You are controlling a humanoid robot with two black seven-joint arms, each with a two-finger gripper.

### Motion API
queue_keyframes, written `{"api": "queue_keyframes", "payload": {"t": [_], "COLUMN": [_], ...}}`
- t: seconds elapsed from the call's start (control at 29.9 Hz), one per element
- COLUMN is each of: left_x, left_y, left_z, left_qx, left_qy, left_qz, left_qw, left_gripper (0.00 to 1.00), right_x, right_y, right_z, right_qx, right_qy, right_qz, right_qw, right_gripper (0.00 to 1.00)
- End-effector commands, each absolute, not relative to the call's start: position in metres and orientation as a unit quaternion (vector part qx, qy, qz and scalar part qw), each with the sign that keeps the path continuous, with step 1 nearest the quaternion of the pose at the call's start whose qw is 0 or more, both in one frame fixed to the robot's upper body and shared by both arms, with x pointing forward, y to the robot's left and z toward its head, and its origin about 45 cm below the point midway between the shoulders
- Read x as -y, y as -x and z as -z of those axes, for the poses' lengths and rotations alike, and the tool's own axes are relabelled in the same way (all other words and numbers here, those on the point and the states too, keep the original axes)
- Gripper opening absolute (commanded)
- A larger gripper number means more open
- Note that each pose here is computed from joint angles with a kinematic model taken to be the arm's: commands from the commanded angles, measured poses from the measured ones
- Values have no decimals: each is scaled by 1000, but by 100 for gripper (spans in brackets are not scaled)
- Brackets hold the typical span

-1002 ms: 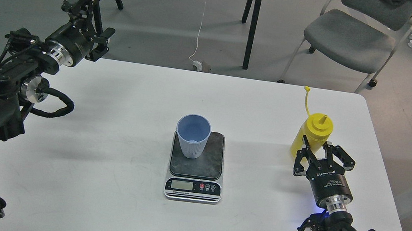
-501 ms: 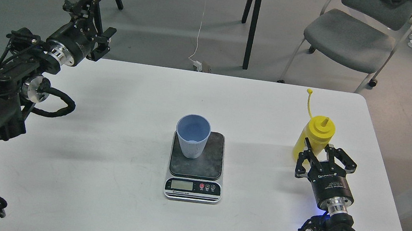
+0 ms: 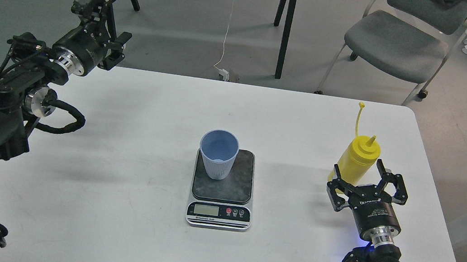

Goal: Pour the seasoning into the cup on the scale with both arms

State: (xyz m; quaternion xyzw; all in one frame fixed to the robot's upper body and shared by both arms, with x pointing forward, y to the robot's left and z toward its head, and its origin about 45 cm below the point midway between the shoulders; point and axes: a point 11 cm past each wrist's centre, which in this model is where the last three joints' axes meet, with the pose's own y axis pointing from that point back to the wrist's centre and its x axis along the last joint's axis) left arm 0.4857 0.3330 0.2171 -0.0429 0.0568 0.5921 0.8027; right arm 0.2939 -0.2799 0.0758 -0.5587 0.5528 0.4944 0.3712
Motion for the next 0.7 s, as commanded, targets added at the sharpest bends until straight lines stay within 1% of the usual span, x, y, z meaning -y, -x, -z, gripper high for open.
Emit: {"api": "queue_keyframes", "payload": {"t": [0.0,0.2,0.3,0.43,0.53,0.67], "left_x": [-334,-333,-334,-334,-331,-329], "left_y": [-486,-486,-486,-486,-487,-487], "left_z": [-217,-218,-219,-219,-219,-218], "left_qx": [-56,-56,-55,-55,-57,-60], "left_qy": [43,44,44,45,47,51], "left_qz": [-593,-592,-593,-593,-591,-592], "left_qw": [802,802,802,802,803,802], "left_gripper": [99,99,99,99,99,99], "right_x": [280,297,324,383,438,515], "right_y": [-283,-261,-248,-242,-252,-302], "right_z": [-69,-72,-75,-93,-122,-200], "right_qx": [-556,-560,-578,-617,-652,-692], "right_qy": [552,552,556,577,604,651], "right_qz": [-503,-505,-494,-449,-386,-243], "right_qw": [365,355,336,292,249,196], "right_gripper": [99,99,99,99,99,99]}}
